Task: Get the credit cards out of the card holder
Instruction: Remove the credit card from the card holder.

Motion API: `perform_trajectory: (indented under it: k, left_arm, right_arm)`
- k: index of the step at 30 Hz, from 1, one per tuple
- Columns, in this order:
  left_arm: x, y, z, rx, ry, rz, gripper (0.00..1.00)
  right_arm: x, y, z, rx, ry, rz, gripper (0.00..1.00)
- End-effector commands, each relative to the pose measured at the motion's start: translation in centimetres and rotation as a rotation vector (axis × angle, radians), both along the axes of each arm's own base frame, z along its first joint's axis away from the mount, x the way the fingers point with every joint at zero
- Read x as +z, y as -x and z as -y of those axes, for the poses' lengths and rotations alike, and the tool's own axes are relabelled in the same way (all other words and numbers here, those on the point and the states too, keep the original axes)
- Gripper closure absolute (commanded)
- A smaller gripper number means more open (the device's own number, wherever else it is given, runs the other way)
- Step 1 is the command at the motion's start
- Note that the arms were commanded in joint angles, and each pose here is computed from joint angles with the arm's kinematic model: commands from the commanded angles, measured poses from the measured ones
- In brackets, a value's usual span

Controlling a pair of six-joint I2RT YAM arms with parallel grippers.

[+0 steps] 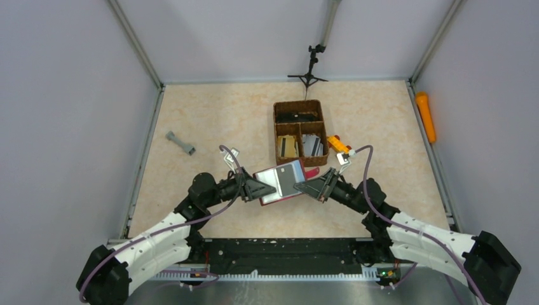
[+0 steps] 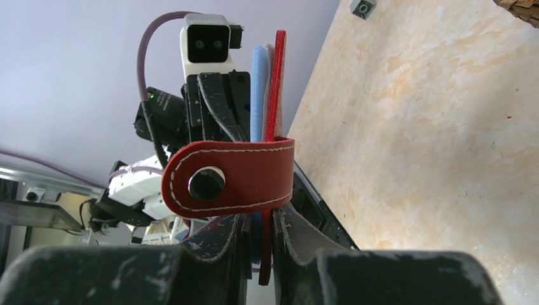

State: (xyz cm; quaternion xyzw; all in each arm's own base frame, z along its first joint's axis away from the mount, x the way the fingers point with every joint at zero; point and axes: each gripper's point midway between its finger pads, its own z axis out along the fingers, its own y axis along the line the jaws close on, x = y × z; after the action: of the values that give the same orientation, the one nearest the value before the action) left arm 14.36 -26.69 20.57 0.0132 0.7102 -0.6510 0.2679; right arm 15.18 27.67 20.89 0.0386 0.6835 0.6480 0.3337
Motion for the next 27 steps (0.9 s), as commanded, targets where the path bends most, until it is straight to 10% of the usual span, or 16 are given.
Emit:
perform_trajectory:
  k: [1, 14, 27]
  left_arm:
    - [0.6, 0.3, -0.3, -0.009, 0.018, 0.049, 1.0]
    - [0.2, -0.4, 0.6, -0.036, -0.008, 0.027, 0.42]
    - [1.2, -1.1, 0.9, -0.016, 0.034, 0.037, 0.85]
  right_arm:
    - [1.8, -0.4, 0.3, -0.028, -0.057, 0.043, 0.98]
    - [2.0, 0.2, -0.8, 0.04, -0.08, 0.038, 0.97]
    - [-0.1, 0.2, -2.0, 0.091, 0.003, -0.006, 0.96]
